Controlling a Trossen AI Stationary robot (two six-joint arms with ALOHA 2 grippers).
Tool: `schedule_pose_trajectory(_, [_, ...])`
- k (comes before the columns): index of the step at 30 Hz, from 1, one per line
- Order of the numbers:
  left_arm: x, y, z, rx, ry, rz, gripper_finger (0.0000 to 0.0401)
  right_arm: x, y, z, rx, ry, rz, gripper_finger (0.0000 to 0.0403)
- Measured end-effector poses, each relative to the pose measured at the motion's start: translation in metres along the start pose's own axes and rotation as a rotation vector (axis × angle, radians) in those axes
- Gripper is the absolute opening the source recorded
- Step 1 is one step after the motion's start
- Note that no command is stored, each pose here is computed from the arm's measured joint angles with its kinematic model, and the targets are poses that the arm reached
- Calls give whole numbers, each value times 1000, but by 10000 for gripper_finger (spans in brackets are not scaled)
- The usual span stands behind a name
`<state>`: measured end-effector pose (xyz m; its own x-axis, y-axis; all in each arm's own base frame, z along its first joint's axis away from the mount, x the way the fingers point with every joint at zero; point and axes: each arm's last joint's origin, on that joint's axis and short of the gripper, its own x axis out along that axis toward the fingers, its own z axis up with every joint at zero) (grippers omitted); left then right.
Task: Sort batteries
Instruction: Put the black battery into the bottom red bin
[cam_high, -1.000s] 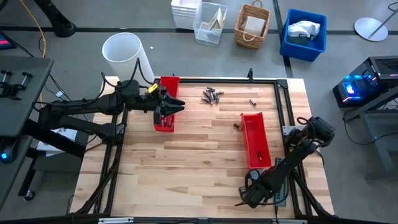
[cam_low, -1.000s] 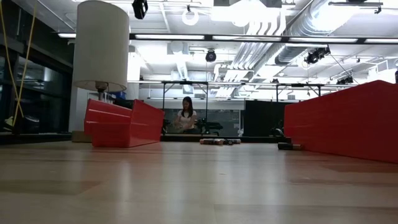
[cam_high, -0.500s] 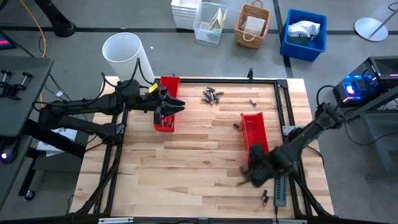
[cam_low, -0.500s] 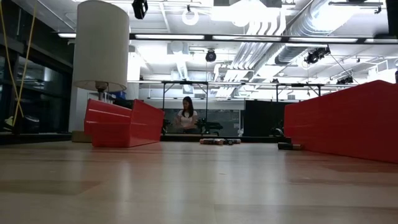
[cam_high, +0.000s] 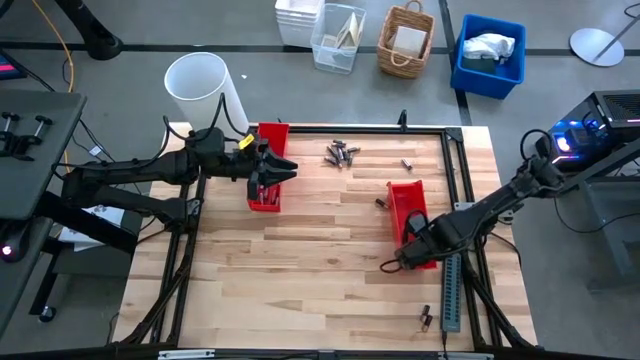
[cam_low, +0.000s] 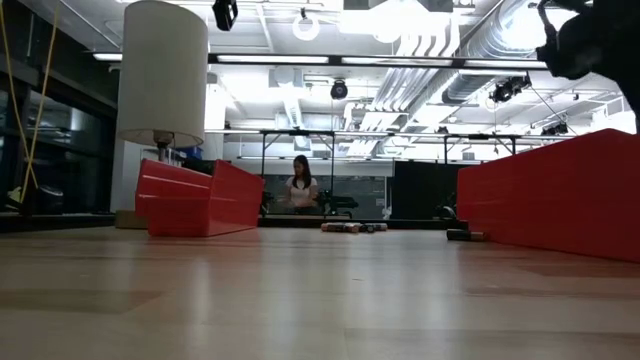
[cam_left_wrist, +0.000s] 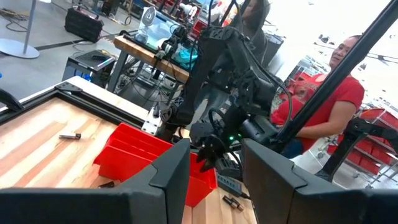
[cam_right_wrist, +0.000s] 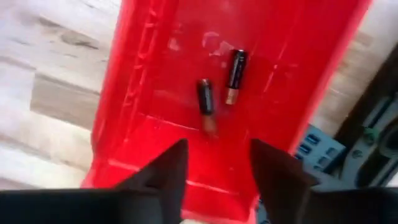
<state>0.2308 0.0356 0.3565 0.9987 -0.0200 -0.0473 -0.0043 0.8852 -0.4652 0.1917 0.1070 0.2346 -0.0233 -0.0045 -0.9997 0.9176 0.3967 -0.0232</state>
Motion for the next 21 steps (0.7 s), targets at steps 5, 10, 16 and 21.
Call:
schedule_pose_trajectory(5, [0,0,0,17,-1,-1,135,-32,6,-3,-39,-48,89,242])
schedule_pose_trajectory(10, [0,0,0,17,-1,0,135,-66,18,-24,-18,-23,255,258])
schedule_pose_trajectory(16, [0,0,0,25,-1,1,135,-44,51,-86,-78,293,376,249])
schedule_pose_trajectory(21, [0,0,0,27,-1,1,135,9,65,-134,-9,343,261,243])
